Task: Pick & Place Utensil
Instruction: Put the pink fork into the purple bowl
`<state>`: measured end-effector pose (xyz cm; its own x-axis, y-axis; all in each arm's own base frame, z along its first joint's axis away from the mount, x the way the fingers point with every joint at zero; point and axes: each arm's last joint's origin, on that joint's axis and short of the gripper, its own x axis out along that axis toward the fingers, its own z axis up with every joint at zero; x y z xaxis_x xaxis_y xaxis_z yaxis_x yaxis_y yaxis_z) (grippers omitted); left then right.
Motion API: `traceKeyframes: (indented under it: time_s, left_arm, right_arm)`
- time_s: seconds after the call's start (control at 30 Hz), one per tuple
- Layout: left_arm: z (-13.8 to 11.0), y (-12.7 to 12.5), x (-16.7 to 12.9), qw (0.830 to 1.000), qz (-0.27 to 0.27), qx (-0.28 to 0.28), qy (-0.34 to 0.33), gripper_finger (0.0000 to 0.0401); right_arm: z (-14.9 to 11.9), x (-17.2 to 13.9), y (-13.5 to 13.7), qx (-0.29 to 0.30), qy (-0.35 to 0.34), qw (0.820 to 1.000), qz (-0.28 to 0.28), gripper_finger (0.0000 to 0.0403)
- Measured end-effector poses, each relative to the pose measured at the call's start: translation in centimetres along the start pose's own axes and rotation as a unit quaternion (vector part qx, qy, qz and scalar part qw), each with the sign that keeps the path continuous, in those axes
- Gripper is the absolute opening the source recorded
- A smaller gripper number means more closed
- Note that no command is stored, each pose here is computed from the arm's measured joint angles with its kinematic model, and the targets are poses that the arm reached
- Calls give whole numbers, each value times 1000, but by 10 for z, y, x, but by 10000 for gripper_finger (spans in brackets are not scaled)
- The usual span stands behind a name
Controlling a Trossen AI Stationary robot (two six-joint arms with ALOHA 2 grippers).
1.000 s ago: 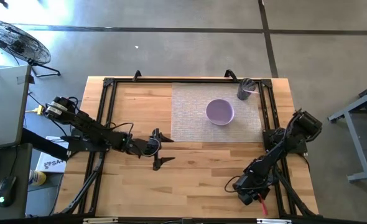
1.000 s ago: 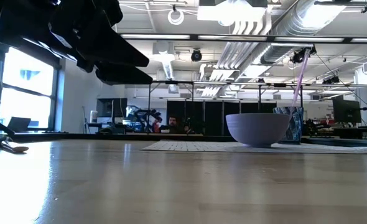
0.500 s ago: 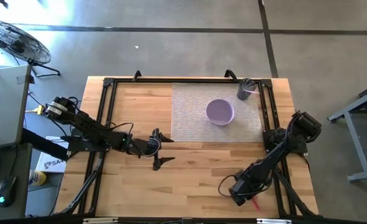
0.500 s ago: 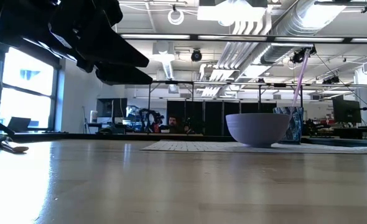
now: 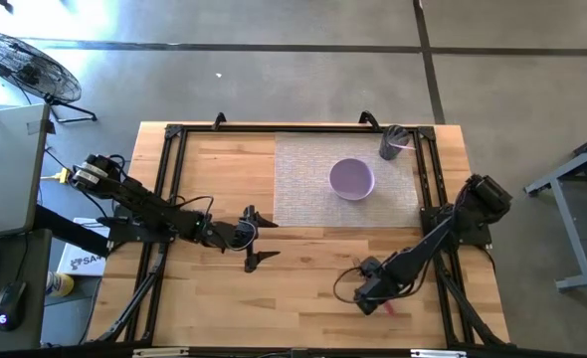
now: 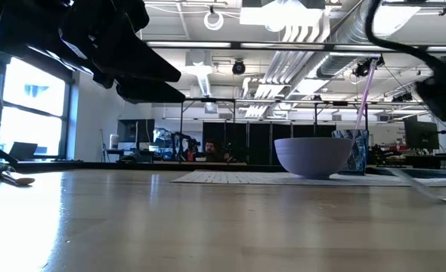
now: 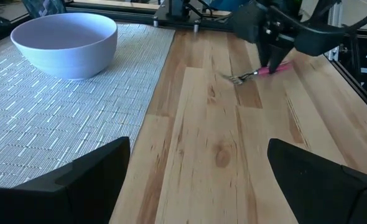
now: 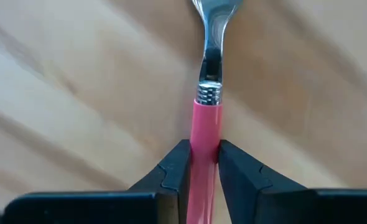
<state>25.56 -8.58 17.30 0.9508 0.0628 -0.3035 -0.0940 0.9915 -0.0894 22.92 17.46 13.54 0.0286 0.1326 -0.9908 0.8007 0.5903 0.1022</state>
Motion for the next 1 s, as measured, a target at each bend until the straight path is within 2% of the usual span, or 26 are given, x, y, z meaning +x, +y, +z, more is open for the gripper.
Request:
traceKeyframes:
  time_s: [0.13,0.27,0.37,0.53,0.73,1.0]
  left_arm:
    - [0,0,0,1000,0,0,0,376]
    - [0,0,0,1000,0,0,0,376]
    - [0,0,0,1000,0,0,0,376]
    - [0,0,0,1000,0,0,0,376]
    - [0,0,0,1000,0,0,0,376]
    - [0,0,0,1000,0,0,0,376]
  right_arm:
    - [14,-2,-1,-17,-78,997,-7,67]
    - [28,-2,-3,-39,-170,984,-23,67]
    - [35,-2,-3,-66,-209,975,-34,67]
    - [43,-2,-3,-96,-240,965,-45,67]
    - [50,13,-7,-98,-267,958,-36,70]
    - [53,15,-8,-100,-320,941,-41,105]
